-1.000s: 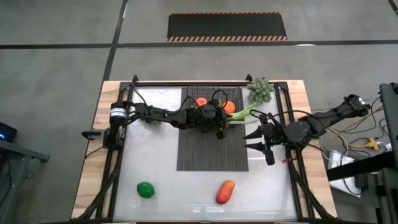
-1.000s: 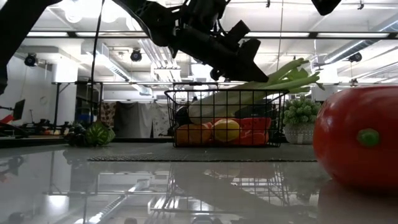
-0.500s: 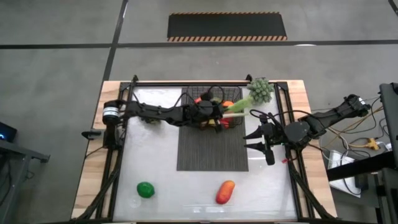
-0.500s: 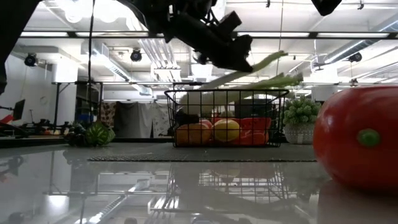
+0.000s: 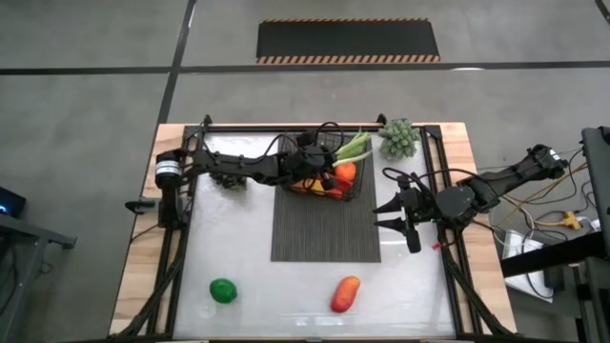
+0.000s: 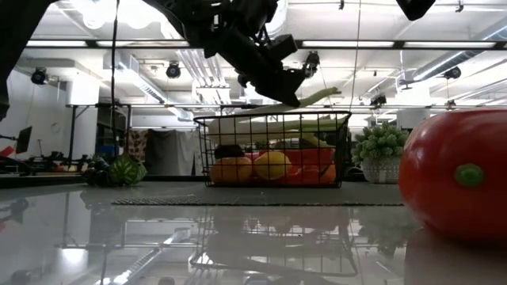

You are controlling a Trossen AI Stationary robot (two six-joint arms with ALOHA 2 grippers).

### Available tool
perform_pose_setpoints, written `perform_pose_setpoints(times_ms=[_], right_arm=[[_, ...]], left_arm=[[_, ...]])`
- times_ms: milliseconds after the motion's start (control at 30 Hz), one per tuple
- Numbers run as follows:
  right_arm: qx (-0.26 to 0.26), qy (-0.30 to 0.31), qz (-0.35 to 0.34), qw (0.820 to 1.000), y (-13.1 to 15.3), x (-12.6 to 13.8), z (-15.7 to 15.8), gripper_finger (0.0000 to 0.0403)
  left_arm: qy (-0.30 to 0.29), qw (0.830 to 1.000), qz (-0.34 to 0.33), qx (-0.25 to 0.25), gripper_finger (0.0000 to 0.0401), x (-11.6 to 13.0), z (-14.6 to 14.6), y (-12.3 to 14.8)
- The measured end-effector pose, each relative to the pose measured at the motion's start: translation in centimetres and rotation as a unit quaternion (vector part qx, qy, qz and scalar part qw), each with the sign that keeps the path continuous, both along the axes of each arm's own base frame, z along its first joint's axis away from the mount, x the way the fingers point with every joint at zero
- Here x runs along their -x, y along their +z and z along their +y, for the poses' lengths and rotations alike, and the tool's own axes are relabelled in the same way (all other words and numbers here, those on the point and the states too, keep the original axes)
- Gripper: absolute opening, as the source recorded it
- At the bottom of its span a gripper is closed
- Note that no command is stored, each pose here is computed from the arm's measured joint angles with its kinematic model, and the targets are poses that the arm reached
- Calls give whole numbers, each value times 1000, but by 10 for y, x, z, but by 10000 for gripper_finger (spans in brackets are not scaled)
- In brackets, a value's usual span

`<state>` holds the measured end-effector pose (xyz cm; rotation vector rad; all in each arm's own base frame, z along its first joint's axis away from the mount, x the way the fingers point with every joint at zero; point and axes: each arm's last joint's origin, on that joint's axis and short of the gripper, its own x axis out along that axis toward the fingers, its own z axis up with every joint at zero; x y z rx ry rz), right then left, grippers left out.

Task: Build produce basket
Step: Put the celery into the wire basket, then adjust the wire basket

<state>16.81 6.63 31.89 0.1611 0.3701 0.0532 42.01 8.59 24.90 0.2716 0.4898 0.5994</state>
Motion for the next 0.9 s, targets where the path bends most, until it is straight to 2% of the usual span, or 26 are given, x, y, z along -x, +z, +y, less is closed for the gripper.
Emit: perform_pose_setpoints(times_ms=[267, 533, 633, 767, 900], right_arm=[[0, 0, 0, 1000, 0, 0, 0, 137], [-1, -1, 2, 1000, -1, 0, 0, 137], [-4, -2, 3, 1000, -2, 0, 0, 137], [0, -17, 6, 1000, -5, -1, 0, 137], [9, -27, 16, 999, -11, -3, 0, 137]], left_arm=[[0, 999, -22, 29, 47, -1, -3, 0], [-9, 999, -26, 38, 144, -1, -6, 1], [-18, 999, -22, 39, 168, 3, -14, 10], [-41, 998, 3, 42, 175, 26, -35, 45], [-65, 993, 84, 52, 175, 70, -60, 73]])
